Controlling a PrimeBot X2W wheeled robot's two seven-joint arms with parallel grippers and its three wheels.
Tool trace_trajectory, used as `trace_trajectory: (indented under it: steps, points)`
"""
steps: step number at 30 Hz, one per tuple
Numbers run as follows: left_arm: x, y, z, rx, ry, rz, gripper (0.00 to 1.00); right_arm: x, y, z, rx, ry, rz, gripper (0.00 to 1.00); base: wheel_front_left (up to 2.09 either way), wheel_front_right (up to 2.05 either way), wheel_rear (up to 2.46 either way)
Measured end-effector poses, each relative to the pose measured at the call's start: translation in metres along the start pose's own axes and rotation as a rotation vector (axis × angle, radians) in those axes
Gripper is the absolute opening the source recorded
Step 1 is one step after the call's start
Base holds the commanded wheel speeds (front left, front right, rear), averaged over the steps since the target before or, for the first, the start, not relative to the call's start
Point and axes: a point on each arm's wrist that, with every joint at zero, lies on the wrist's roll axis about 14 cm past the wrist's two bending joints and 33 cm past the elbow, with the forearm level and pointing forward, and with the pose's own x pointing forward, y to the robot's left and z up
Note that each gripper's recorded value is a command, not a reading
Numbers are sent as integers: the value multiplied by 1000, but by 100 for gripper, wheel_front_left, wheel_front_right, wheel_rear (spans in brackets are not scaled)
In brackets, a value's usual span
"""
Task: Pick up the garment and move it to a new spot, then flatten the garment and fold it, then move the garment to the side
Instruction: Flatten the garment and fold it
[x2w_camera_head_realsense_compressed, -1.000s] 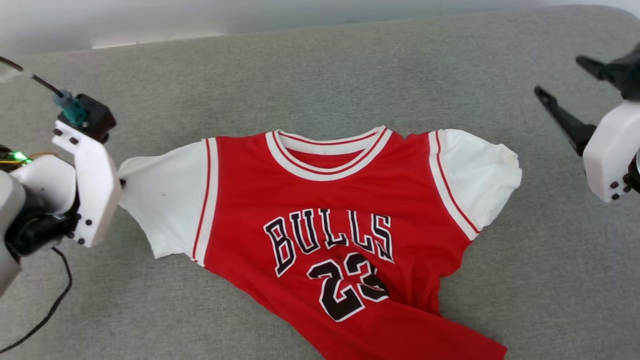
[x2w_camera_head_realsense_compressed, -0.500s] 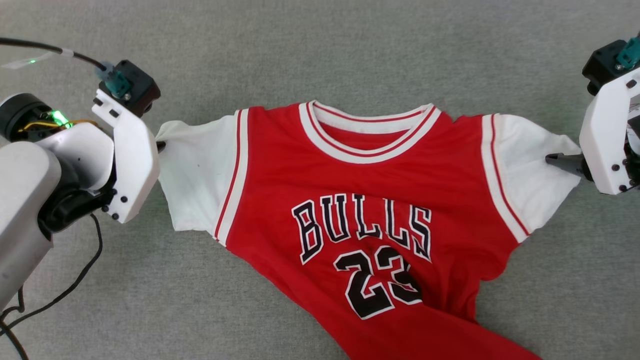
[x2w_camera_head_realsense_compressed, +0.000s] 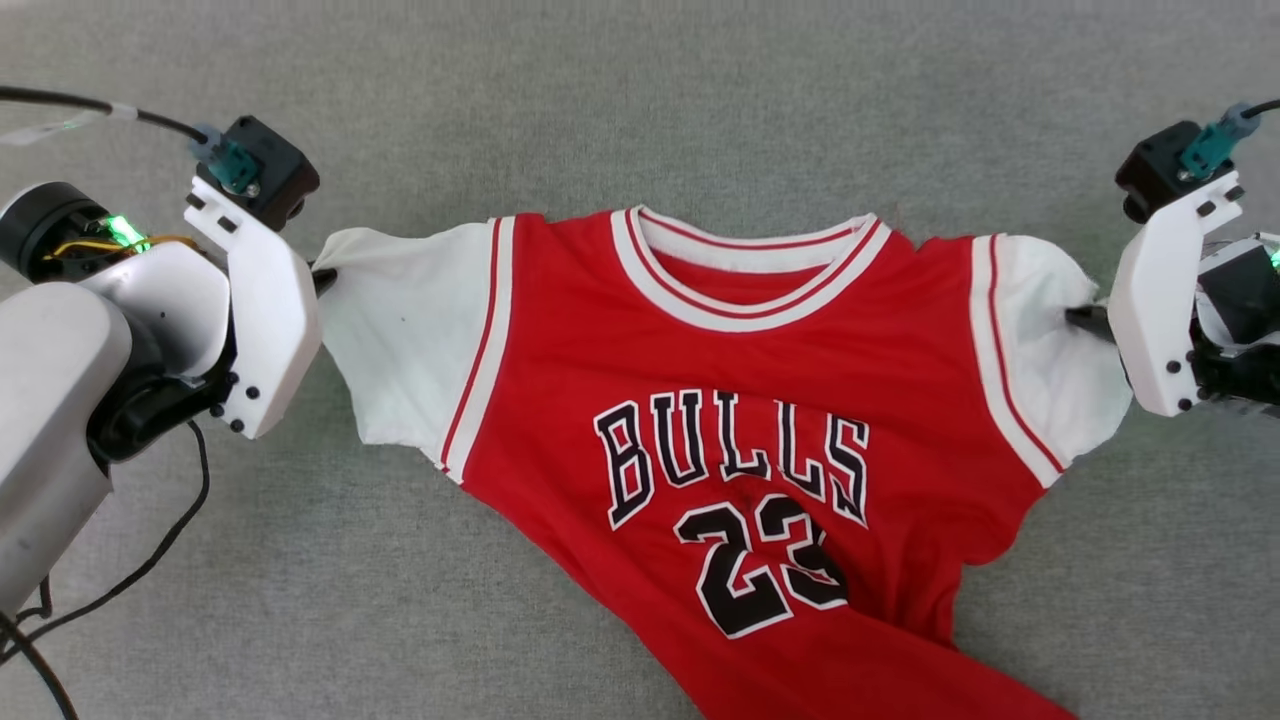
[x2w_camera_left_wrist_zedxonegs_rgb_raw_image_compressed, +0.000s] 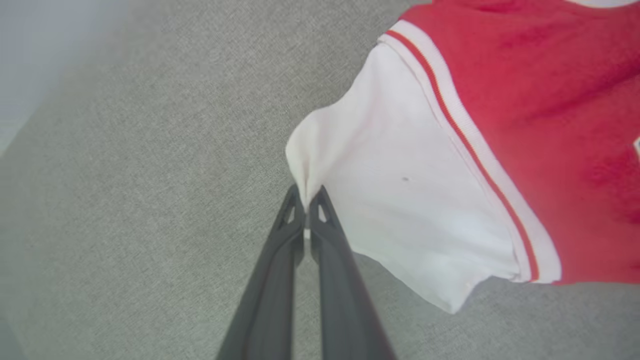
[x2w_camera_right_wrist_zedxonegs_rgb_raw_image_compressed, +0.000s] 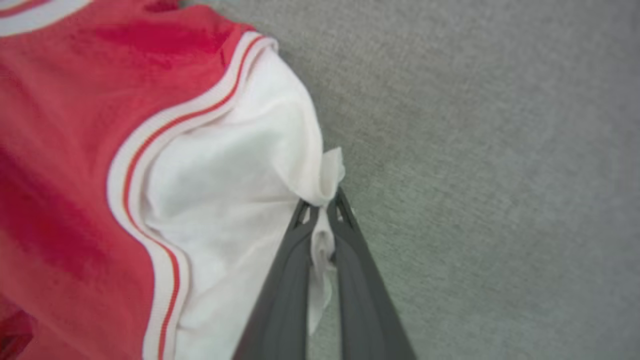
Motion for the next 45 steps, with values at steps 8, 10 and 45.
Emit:
trace_trajectory:
  steps: [8,10,45]
  points:
    - [-43,3,52,62,-216,55,0,-71,-9,56,-83,-321,-64,0,0,0,0]
    - [-59,5,70,88,-286,81,0,-92,-12,69,-108,-396,-88,0,0,0,0]
    - [-192,116,340,230,-1102,539,0,-278,-54,349,-308,-1263,-514,0,0,0,0]
